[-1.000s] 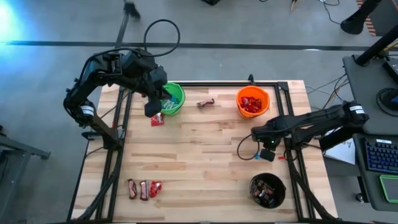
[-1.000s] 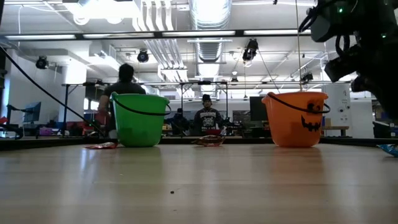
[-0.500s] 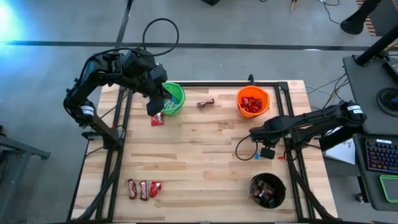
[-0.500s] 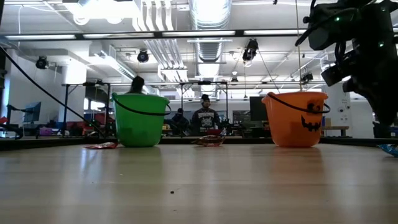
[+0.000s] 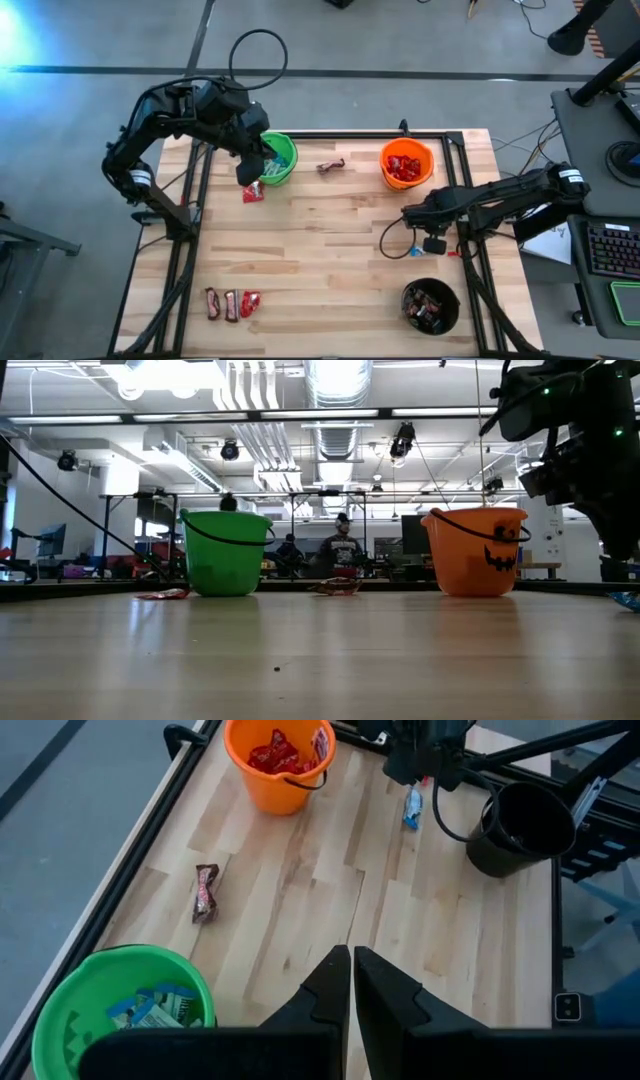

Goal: Sort candy
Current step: Put the white candy into the green bucket

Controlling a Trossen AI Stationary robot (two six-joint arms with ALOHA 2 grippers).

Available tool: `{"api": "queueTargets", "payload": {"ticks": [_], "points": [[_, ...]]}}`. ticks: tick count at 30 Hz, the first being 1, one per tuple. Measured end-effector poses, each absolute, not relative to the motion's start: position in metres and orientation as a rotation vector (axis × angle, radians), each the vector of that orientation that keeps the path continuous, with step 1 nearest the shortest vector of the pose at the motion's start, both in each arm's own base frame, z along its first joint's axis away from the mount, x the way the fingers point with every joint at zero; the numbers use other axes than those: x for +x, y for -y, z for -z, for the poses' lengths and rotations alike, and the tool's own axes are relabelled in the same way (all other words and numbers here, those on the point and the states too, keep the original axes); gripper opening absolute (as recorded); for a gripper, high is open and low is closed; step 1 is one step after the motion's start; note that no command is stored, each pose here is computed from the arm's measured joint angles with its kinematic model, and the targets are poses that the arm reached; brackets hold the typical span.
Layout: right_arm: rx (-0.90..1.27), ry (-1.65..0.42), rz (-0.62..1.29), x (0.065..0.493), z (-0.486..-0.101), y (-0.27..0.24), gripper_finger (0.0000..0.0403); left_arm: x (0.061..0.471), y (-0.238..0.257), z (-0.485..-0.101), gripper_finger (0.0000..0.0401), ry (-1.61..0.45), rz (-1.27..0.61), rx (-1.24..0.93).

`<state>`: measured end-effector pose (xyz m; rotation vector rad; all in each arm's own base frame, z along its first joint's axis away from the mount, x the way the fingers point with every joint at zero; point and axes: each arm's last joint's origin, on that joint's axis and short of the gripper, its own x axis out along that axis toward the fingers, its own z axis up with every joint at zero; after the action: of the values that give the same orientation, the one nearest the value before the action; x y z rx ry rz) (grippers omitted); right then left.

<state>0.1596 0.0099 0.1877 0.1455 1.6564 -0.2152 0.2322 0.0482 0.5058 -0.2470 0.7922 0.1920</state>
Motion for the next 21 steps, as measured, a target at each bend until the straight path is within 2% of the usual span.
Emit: {"api": "queueTargets", "payload": {"ticks": [21], "points": [[0.134, -1.749, 0.23, 0.1543, -0.1859, -0.0083, 0.0013, 0.2323, -0.0483, -0.5059, 0.0001, -0.791, -0.189, -0.235]]}}
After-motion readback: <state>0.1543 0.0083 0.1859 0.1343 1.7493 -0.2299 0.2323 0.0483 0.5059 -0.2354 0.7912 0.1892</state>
